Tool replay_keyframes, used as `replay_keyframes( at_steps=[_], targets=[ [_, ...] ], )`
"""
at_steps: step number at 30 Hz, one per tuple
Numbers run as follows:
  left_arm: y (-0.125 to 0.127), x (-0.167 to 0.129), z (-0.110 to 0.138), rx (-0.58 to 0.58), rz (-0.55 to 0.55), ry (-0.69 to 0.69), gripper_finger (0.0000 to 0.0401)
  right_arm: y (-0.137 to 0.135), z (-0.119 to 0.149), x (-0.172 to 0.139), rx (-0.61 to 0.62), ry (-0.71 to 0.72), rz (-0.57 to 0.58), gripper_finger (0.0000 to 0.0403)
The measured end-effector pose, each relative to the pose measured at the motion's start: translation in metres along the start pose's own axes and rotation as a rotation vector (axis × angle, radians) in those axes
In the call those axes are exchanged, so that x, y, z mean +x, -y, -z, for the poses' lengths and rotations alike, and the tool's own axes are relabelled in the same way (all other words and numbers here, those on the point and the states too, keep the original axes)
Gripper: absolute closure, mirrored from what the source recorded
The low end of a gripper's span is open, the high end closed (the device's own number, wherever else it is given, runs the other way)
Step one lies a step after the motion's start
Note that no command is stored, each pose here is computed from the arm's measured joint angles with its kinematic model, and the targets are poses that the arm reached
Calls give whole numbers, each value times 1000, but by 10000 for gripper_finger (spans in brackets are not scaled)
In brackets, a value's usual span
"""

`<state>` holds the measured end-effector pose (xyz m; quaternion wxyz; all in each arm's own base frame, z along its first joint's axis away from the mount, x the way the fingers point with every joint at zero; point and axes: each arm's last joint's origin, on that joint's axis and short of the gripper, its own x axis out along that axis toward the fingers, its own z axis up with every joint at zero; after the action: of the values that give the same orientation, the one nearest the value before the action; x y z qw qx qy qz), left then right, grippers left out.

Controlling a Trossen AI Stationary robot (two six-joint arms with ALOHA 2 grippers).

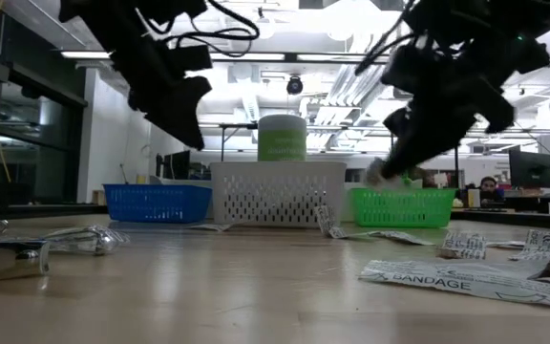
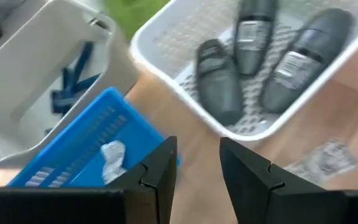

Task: Pick & Place Travel size toiletries
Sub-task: Put the white bandage into the blue bin

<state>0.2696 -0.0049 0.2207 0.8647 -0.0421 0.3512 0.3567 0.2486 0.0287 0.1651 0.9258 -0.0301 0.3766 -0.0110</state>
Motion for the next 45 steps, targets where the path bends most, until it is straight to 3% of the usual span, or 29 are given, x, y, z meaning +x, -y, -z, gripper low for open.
replay_keyframes(
  at_steps=[8, 14, 20, 26, 45],
  targets=[
    [24, 13, -17, 121, 169, 163, 277, 0, -21, -1, -32, 222, 42, 399],
    [40, 18, -28, 187, 311, 300, 228, 4, -36, -6, -43, 378, 127, 399],
    [46, 18, -34, 213, 410, 372, 169, 5, -38, -6, -65, 394, 142, 399],
    [49, 15, -39, 194, 492, 423, 151, 5, -39, -7, -70, 401, 137, 399],
    [50, 12, -42, 180, 539, 460, 150, 10, -52, 11, -48, 613, 152, 399]
  ],
)
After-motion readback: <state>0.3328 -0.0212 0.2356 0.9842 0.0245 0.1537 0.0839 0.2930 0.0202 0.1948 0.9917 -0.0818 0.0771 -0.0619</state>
